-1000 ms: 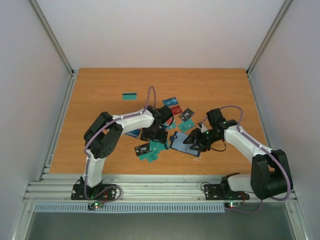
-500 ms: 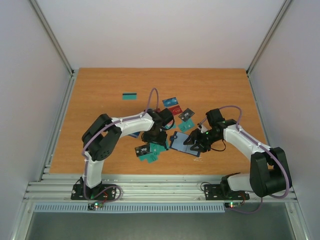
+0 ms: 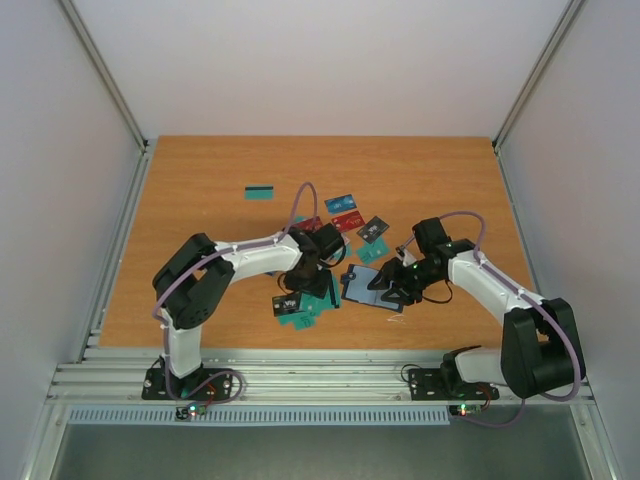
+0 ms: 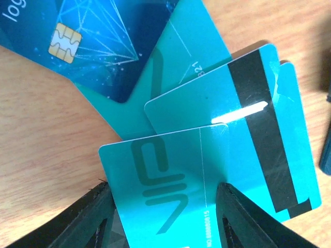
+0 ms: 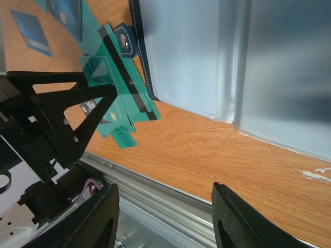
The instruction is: Put the credit cards into the card holder
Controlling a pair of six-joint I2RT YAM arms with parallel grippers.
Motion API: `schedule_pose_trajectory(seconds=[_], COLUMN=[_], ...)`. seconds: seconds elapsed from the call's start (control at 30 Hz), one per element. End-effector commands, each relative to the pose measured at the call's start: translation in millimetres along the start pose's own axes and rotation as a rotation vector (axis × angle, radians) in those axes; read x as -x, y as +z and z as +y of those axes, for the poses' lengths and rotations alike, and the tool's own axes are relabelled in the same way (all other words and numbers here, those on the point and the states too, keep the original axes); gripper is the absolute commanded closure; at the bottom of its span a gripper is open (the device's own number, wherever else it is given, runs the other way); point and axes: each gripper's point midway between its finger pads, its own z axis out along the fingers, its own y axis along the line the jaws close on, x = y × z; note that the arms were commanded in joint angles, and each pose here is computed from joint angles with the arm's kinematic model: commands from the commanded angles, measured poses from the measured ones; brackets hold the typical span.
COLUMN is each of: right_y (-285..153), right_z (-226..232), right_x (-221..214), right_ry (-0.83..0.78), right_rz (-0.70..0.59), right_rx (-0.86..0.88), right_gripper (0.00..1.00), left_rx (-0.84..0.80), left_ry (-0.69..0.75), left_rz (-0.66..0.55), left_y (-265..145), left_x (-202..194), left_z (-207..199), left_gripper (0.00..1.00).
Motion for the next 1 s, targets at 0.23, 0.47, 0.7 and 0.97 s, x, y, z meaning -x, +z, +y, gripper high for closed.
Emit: schedule_pose_trajectory(seconds=[0.23,0.47,0.7,0.97], right_y=[7.1,20.8,36.6,62.3], right_z=[5.1,5.2,6.7,14.1], right_x=[-12.9,-27.0,-34.7,-37.0], right_ry=[0.035,0.027,0.020,-0.040], right_rz=[-0.012,-0.007,-0.018,0.008], right_rx=[0.064,0.029,0.027,0.016], right_gripper=[0.48,0.48,0.48,0.48], left_rx=[-0.112,-0.202,-0.207,-0.171], left_ry=[0.030,0.096,0.139,0.080], left_rz=[0.084,0.088,0.078,-0.044], left_y=[1.7,-3.9,-6.1,-43.2], left_x=[-36.0,-49.7,-57.7,-43.7], left_z=[-10.1,-20.5,-23.7,-14.0], left_gripper=[0.49,0.49,0.51,0.48])
